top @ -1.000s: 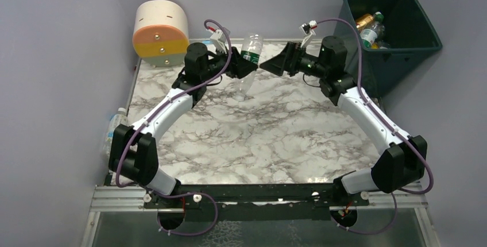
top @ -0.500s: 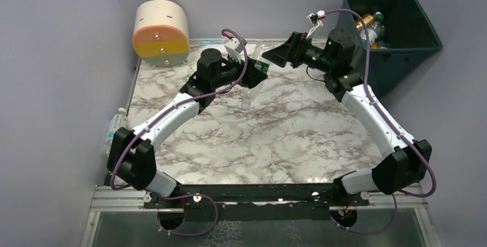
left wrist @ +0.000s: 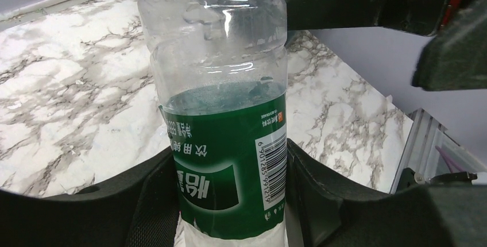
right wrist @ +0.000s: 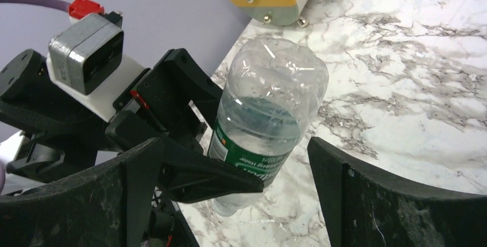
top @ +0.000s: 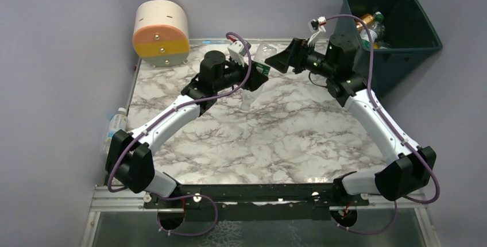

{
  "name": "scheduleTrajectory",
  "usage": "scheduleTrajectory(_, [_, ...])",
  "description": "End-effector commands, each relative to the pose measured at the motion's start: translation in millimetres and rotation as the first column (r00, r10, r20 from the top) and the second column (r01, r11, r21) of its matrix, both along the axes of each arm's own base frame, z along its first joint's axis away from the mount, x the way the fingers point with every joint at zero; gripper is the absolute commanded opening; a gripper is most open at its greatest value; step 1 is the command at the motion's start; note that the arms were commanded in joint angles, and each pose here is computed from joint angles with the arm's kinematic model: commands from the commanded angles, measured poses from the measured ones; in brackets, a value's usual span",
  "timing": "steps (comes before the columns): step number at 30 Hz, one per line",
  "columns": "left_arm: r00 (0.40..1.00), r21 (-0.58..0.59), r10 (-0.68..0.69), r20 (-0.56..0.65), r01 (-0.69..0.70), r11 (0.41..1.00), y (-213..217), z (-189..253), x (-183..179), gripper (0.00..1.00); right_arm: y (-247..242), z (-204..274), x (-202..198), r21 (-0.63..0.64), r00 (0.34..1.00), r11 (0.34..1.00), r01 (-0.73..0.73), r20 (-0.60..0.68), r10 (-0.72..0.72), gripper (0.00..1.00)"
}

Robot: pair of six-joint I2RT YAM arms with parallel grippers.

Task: Put the plastic bottles in the bin
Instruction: Pick up the plastic bottle at the center of the board.

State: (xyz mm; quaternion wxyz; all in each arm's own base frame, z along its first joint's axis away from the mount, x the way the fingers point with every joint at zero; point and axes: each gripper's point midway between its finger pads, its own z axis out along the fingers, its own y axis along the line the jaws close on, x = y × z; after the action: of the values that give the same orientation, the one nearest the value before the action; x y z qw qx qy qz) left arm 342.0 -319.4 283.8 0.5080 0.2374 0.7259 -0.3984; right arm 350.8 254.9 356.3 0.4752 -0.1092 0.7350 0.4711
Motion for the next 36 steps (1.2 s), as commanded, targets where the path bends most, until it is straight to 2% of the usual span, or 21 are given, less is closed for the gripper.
scheduleTrajectory(1, [0.999, -0.003, 0.014, 0.047, -0.014, 1.000, -2, 19, 6, 0.58, -10, 7, -12, -0.031, 0.998, 0.999, 0.029, 0.054, -0.027, 0.99])
scheduleTrajectory(13, [0.997, 0.013, 0.022, 0.079, -0.023, 1.000, -8, 38, 21, 0.58, -18, 12, -15, -0.056, 0.994, 0.997, 0.059, 0.093, -0.054, 0.99])
scheduleTrajectory(19, [0.996, 0.019, 0.023, 0.090, -0.025, 1.000, -5, 40, 19, 0.58, -16, 23, -16, -0.026, 0.993, 0.998, 0.053, 0.102, -0.051, 0.99])
scheduleTrajectory(25, [0.995, 0.007, 0.022, 0.092, -0.023, 1.000, 0, 45, 9, 0.58, -13, 30, -18, 0.010, 0.998, 0.999, 0.049, 0.050, -0.049, 0.99])
scheduleTrajectory(36, [0.996, 0.007, 0.023, 0.082, -0.024, 1.000, 21, 49, -22, 0.58, -11, 34, -28, 0.065, 0.999, 0.997, 0.029, 0.027, -0.031, 0.99])
